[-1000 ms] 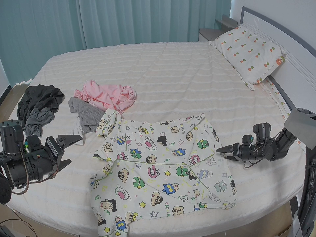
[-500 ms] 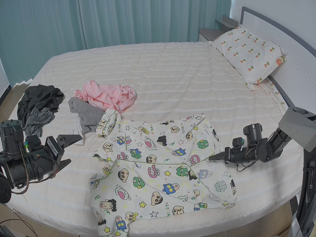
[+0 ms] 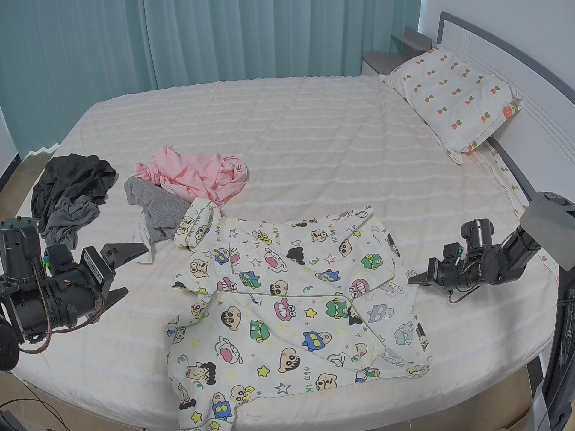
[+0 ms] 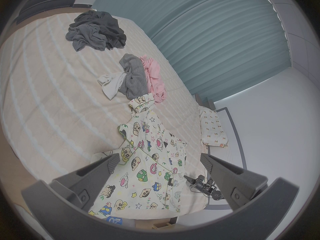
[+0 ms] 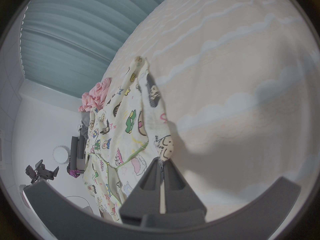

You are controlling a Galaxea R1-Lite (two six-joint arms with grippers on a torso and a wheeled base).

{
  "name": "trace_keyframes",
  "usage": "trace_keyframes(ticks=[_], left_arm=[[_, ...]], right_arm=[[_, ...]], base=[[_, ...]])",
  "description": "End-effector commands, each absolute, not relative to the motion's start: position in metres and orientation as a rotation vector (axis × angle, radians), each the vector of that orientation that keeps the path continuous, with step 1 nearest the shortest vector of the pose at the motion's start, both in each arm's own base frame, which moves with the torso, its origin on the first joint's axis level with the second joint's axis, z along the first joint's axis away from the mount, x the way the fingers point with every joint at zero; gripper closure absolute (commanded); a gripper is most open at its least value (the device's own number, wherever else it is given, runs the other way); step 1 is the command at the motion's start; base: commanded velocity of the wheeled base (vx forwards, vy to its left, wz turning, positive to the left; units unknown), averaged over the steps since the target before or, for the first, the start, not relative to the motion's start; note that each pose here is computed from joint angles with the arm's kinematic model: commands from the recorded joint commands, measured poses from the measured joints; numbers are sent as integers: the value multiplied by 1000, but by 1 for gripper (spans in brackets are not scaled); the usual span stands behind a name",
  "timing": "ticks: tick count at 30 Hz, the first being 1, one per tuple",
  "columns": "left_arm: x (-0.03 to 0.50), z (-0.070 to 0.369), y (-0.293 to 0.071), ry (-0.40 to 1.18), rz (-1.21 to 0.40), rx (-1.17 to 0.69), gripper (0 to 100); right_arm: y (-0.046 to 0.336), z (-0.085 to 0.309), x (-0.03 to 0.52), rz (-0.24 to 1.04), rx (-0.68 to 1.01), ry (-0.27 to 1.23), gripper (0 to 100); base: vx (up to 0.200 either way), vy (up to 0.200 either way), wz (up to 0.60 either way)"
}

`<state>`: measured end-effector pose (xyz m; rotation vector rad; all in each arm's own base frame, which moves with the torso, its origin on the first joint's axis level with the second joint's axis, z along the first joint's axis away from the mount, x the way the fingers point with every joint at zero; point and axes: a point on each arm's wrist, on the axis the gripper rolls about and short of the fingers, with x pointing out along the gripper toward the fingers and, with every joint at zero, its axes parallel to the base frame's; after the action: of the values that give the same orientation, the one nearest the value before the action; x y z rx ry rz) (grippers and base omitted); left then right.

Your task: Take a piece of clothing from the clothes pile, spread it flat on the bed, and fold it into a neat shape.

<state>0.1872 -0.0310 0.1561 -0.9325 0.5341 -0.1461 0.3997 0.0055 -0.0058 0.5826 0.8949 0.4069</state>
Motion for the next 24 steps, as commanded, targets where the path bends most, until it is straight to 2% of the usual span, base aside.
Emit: trace_keyframes(ticks=[1,6,24], left_arm=[[187,156,-31,535,-147,-931,0],[188,154,-31,543,-139,-928,0],[191,146,-32,577,-124,-921,0]], right_arm=[[-4,-10,398,388,585,897,100],[-6,-11,397,393,566,893,100],[-53,-5,401,299,588,778,100]], base=[[0,0,0],[0,0,0],[0,0,0]])
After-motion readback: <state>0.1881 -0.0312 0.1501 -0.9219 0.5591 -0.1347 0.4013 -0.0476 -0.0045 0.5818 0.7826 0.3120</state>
